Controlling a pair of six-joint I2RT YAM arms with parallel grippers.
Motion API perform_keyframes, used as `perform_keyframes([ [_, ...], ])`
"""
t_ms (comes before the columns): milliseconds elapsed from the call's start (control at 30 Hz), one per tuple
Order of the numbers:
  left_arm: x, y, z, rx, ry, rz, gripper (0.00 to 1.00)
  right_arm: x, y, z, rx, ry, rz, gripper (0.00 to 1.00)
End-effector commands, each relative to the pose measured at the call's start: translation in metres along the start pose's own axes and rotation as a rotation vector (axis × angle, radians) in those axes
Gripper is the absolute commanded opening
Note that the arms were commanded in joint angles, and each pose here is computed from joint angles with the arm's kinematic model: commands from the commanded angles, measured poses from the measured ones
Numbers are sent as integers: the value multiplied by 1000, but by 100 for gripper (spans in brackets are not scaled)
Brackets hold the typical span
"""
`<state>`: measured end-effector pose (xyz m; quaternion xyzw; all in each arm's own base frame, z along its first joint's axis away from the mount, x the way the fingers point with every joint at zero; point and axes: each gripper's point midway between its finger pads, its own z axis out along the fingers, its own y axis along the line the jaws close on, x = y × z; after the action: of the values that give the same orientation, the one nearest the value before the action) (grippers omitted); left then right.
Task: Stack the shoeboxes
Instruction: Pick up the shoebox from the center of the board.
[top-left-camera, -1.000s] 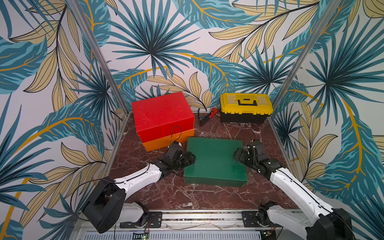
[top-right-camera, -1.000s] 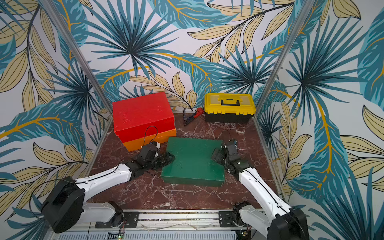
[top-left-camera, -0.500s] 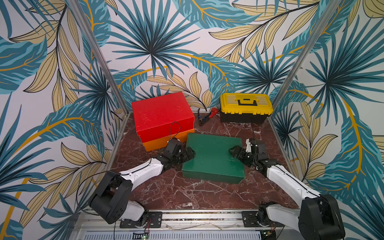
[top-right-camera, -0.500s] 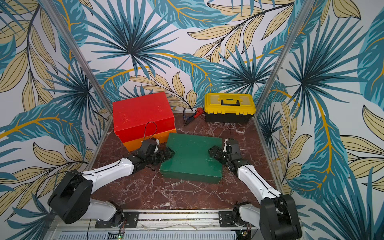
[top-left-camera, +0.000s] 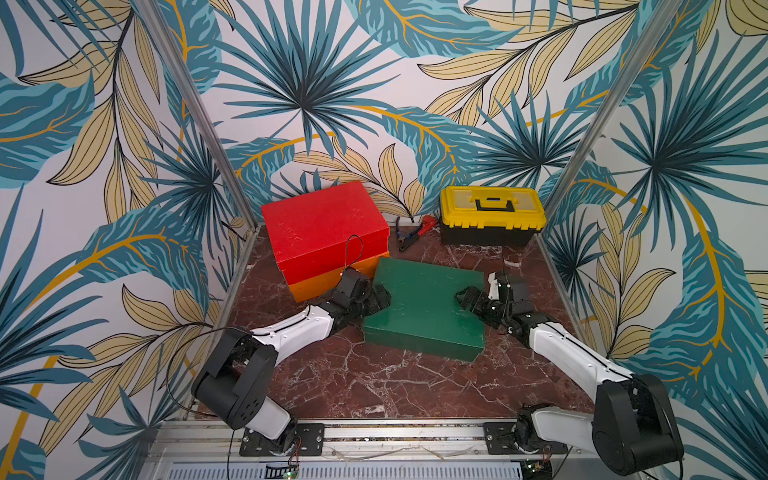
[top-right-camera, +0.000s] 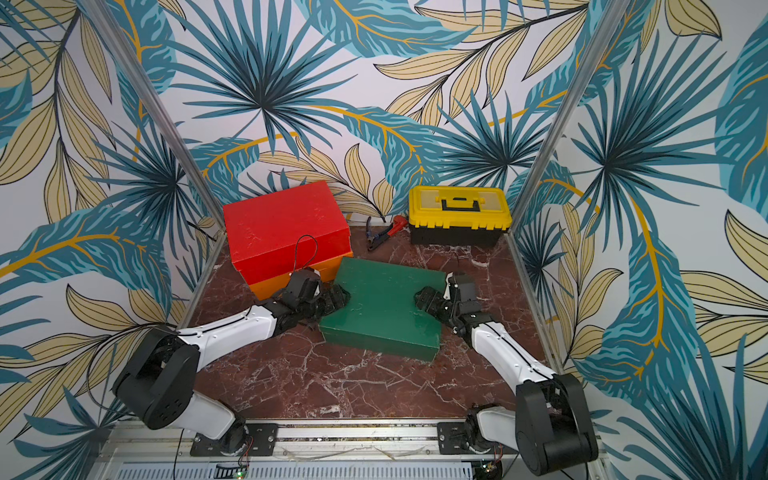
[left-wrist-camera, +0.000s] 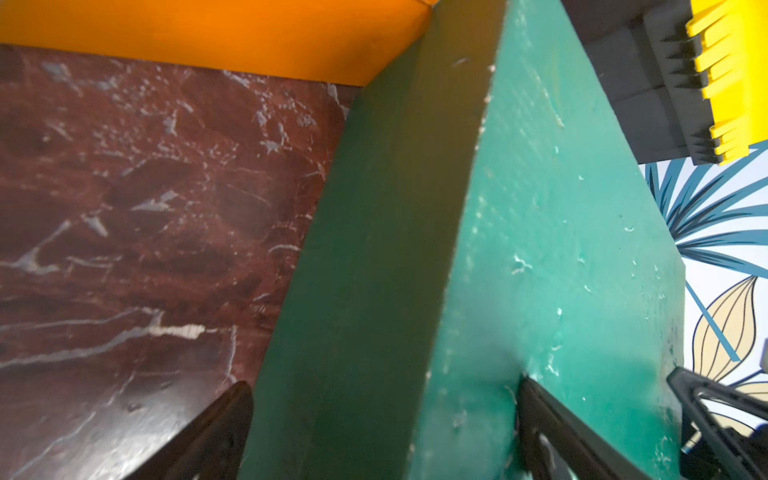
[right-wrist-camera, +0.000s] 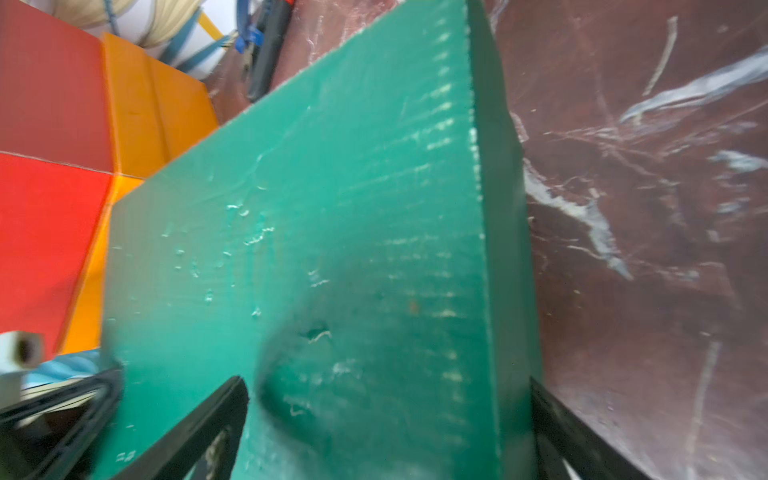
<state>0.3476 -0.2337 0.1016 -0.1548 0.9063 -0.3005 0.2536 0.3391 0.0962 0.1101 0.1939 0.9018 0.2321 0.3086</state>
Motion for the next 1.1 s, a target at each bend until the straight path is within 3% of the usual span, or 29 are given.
perform_keyframes([
  [0, 63, -21, 11, 63, 237, 95, 100, 53, -22, 4, 171, 183, -46, 99],
  [367, 61, -16, 5, 40, 217, 98, 100, 43, -63, -2, 442, 138, -85, 99],
  [600, 64, -16, 9, 42, 235, 106, 100, 66, -49, 38, 313, 254, -48, 99],
  [867, 63, -17, 9, 44, 234, 112, 100, 76, -30, 51, 194, 308, -26, 99],
  [1067, 61, -15, 7, 48, 233, 104, 100, 72, -40, 49, 261, 300, -35, 99],
])
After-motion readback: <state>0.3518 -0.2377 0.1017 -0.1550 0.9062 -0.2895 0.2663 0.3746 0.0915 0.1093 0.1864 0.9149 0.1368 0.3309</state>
